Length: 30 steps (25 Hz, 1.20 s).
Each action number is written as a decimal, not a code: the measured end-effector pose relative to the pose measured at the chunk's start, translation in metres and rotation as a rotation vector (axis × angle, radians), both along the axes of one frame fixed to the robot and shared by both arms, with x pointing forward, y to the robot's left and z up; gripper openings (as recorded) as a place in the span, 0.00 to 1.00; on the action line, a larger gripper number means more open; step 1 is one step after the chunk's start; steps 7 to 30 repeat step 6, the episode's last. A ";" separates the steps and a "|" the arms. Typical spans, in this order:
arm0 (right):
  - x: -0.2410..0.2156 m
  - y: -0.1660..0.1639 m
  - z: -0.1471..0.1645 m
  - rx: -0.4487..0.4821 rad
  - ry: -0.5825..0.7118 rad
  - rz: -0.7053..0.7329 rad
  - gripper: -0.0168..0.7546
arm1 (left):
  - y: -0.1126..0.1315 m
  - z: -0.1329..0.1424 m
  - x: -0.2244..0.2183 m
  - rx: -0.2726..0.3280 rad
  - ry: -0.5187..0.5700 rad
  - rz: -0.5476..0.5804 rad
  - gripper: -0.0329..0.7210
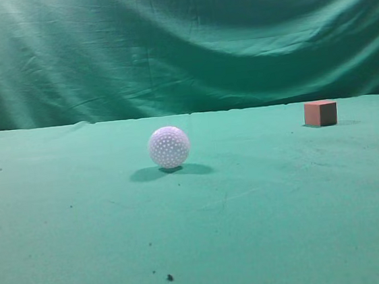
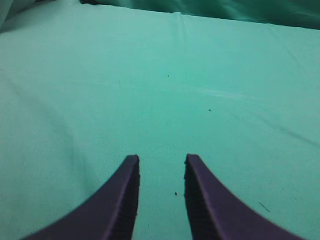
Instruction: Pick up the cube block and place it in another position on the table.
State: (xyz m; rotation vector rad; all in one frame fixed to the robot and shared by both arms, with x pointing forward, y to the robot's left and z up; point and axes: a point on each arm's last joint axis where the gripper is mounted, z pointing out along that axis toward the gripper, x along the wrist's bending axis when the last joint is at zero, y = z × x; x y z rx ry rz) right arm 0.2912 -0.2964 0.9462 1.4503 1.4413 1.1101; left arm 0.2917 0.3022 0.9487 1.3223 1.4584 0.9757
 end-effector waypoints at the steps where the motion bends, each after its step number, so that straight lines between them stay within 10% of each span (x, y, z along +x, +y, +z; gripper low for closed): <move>1: 0.000 0.000 0.000 0.002 0.000 -0.001 0.02 | 0.000 0.000 0.000 0.000 0.000 0.000 0.39; 30: 0.000 0.000 0.000 0.001 0.003 -0.001 0.02 | 0.000 0.000 0.000 0.000 0.000 0.000 0.39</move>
